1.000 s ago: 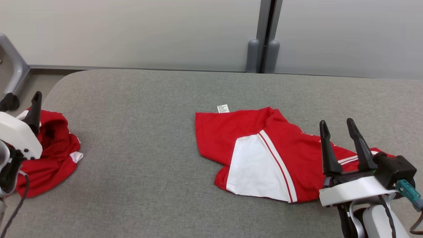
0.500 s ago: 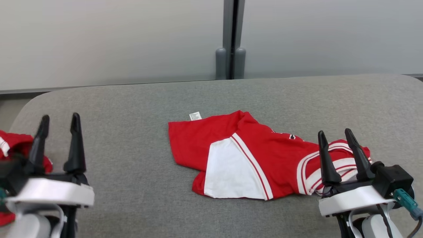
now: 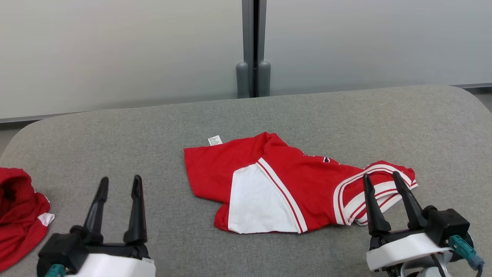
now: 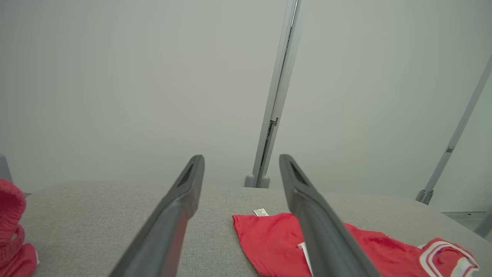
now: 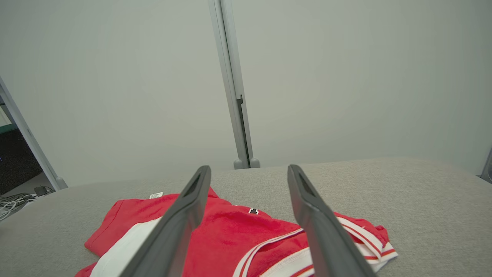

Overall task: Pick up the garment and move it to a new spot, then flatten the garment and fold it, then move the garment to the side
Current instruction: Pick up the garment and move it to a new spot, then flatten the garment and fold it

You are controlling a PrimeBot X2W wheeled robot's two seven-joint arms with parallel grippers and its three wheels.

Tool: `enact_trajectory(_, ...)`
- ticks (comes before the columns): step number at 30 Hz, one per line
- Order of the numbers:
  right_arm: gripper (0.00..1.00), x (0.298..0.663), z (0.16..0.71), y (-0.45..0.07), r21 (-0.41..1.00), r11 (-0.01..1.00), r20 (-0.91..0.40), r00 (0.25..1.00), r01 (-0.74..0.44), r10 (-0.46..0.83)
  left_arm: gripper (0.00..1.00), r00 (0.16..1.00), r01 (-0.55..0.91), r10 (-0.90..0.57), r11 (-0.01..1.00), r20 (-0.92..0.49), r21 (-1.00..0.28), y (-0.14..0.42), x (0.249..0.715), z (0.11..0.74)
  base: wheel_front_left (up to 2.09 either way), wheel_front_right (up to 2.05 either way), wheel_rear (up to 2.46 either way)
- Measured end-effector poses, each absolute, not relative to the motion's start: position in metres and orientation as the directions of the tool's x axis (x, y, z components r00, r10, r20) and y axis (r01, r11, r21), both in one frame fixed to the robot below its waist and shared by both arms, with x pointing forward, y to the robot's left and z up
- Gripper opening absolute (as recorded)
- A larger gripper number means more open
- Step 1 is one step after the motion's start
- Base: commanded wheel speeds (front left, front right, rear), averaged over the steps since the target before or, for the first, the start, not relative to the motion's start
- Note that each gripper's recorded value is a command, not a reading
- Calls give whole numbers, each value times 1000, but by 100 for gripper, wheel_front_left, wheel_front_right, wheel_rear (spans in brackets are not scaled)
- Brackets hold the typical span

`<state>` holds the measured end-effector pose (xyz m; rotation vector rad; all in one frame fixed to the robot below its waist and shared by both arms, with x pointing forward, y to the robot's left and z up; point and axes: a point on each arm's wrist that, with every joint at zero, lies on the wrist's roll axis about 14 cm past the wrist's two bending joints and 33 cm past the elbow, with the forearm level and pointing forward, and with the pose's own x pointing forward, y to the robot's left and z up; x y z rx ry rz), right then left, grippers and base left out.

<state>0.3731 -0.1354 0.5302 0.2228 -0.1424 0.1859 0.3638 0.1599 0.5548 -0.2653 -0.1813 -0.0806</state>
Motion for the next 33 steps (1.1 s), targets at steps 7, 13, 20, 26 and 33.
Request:
enact_trajectory(7, 100, 371, 527, -129, 211, 954, 150, 971, -214, 184, 100, 981, 111, -63, 959, 185, -262, 153, 358, 547, 0, 0, 0)
enact_trajectory(13, 100, 371, 528, -122, 207, 949, 154, 966, -238, 209, 100, 979, 111, -59, 959, 196, -262, 154, 356, 548, 0, 0, 0)
enact_trajectory(20, 100, 366, 518, -74, 187, 908, 120, 926, -376, 358, 100, 980, 100, -49, 958, 191, -267, 157, 350, 543, 0, 0, 0)
enact_trajectory(26, 100, 360, 494, -16, 141, 825, 3, 834, -547, 552, 100, 984, 48, 4, 957, 179, -285, 170, 338, 538, 0, 0, 0)
enact_trajectory(33, 100, 351, 453, 30, 126, 733, -203, 706, -668, 678, 100, 985, -34, 83, 954, 154, -298, 193, 322, 529, 0, 0, 0)
